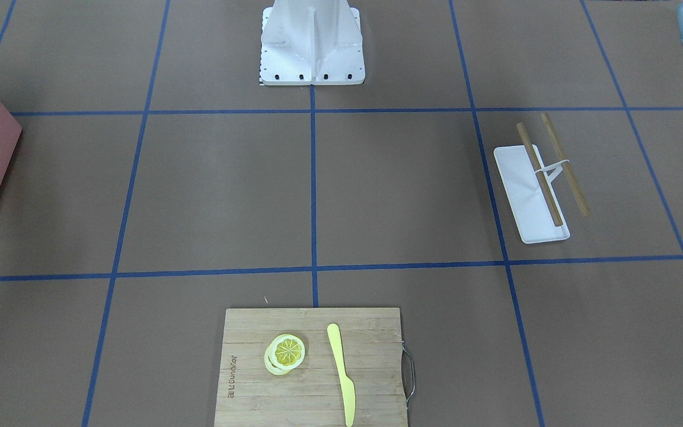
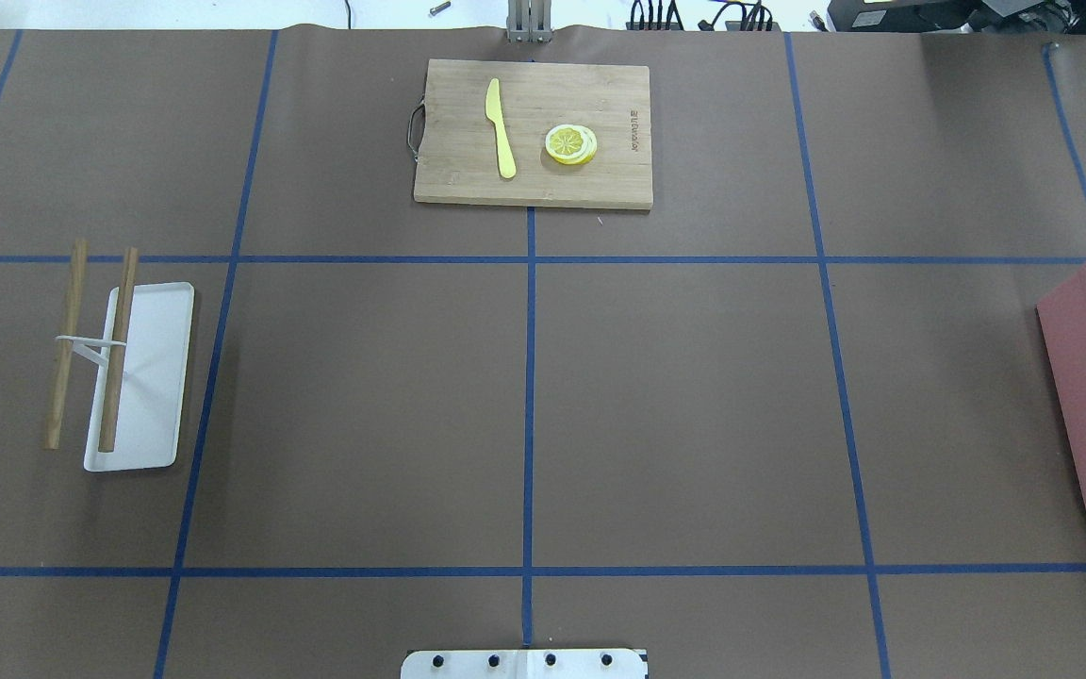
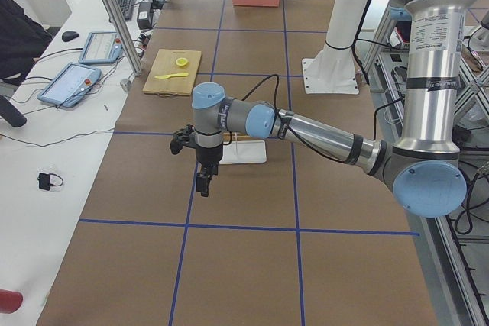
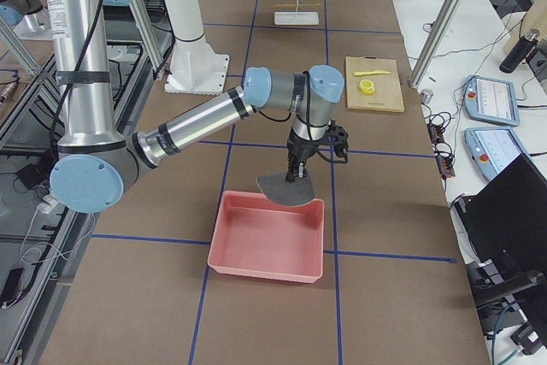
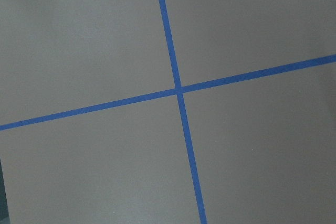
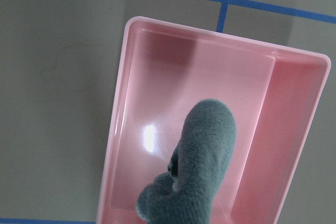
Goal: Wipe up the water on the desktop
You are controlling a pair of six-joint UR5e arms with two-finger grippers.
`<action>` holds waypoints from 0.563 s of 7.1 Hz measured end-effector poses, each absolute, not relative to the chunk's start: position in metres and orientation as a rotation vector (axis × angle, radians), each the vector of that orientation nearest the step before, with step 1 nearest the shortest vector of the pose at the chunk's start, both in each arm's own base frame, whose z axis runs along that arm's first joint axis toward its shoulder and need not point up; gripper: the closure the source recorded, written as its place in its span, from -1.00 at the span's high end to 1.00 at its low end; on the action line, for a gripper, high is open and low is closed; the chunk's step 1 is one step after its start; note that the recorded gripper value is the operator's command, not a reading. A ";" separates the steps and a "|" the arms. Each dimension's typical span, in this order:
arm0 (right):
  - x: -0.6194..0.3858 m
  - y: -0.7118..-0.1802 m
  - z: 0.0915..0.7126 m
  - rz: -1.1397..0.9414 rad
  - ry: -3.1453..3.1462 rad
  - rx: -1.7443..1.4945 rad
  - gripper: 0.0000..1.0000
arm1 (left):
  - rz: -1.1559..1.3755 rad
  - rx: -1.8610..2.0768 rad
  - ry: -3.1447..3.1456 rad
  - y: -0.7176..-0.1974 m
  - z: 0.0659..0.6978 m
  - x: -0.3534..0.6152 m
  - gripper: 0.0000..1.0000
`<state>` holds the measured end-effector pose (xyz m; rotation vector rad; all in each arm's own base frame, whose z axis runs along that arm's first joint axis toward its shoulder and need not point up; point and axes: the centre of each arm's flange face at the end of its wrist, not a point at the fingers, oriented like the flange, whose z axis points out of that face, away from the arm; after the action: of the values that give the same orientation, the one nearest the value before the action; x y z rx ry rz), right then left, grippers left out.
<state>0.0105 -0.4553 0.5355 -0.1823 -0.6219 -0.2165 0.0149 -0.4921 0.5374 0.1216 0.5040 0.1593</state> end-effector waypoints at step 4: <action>0.013 -0.435 0.580 -0.210 -0.625 -0.267 1.00 | 0.160 0.124 0.506 -0.492 0.536 0.015 0.96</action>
<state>0.0131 -0.4352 0.5803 -0.2665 -0.6247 -0.2104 0.0148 -0.4919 0.5359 0.1242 0.5057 0.1598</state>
